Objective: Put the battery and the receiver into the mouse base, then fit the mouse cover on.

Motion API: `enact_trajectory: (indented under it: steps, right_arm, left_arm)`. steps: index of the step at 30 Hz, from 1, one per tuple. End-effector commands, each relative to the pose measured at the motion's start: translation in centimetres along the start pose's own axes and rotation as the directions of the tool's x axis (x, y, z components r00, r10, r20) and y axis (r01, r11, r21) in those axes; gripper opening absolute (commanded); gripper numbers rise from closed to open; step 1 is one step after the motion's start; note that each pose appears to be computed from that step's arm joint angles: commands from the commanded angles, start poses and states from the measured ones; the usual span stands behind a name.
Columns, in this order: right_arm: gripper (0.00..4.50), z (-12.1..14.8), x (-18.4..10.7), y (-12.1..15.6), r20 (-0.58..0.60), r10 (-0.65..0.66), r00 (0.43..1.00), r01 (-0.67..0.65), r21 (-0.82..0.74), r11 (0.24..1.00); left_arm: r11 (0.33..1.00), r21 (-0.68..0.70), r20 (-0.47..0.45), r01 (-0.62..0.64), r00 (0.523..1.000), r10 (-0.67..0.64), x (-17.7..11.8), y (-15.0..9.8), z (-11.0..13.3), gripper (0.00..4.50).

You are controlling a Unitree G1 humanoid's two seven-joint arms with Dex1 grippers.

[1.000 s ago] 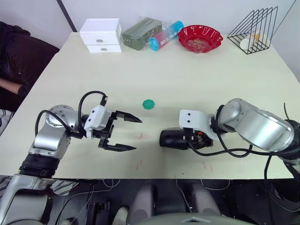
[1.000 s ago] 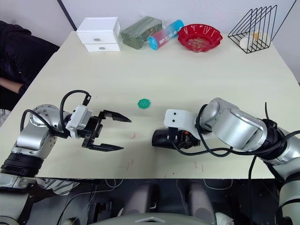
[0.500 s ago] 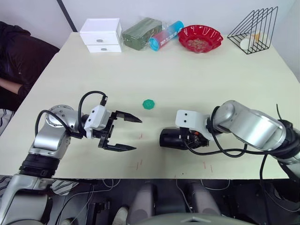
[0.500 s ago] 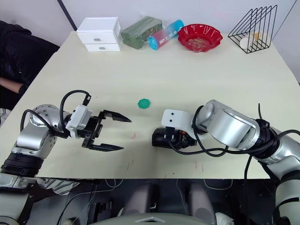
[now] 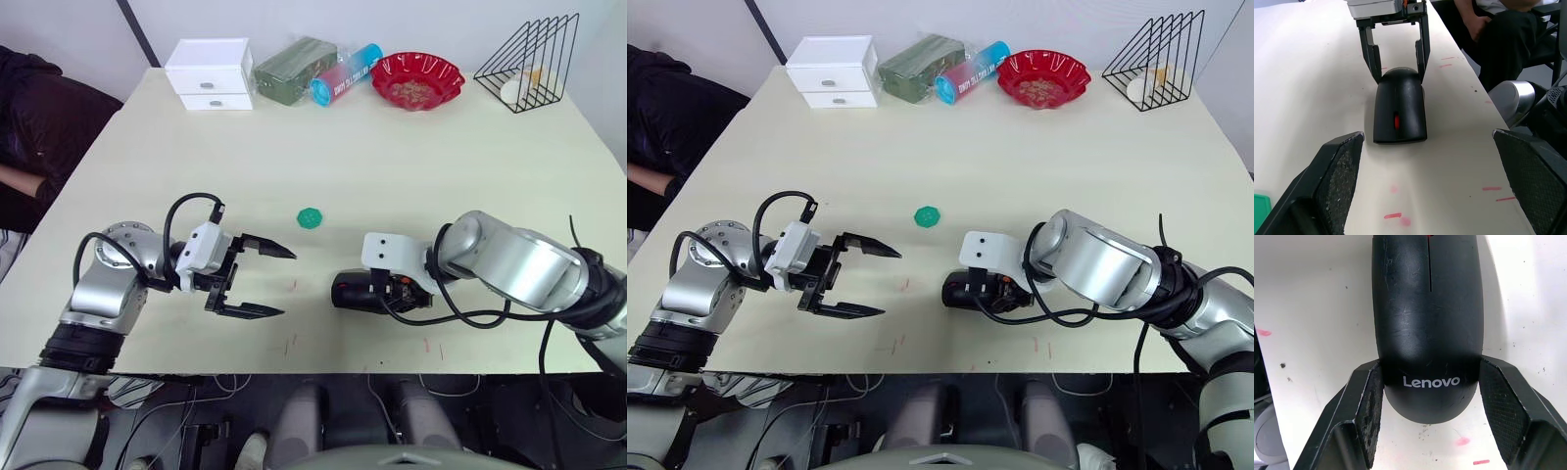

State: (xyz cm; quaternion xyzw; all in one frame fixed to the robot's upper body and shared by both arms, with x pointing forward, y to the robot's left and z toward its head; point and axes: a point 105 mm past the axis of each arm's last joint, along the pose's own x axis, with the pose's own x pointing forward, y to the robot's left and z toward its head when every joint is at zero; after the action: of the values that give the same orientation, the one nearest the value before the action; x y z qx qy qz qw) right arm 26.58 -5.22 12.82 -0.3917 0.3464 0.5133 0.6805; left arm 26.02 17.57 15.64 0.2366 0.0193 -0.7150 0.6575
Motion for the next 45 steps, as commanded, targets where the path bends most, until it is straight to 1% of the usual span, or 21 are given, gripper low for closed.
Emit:
enact_trajectory:
  steps: [1,20,31,36,45]
  right_arm:
    - [2.37,0.15,-0.13,0.05,-0.004,-0.004,1.000,0.004,-0.009,1.000]
    - [2.37,-0.62,-0.47,0.06,-0.052,-0.014,0.999,0.015,0.002,1.000]
    - [2.37,-0.51,-0.47,0.24,-0.043,-0.007,0.999,0.007,-0.008,1.000]
    - [2.37,-0.05,-0.38,0.09,-0.016,-0.015,1.000,0.015,-0.010,1.000]
    - [2.37,-0.13,-0.32,0.25,-0.017,-0.005,1.000,0.005,-0.013,1.000]
  left_arm:
    - [0.999,0.044,0.003,0.028,1.000,-0.028,-0.52,-0.27,0.96,4.50]
    - [0.999,0.041,0.005,0.031,0.999,-0.032,-0.45,-0.38,0.83,4.50]
    - [0.998,0.043,0.006,0.037,0.999,-0.037,-0.32,-0.45,0.88,4.50]
    - [0.998,0.043,0.007,0.036,0.999,-0.036,-0.29,-0.45,0.89,4.50]
    - [0.998,0.041,0.007,0.038,0.999,-0.038,-0.27,-0.47,0.92,4.50]
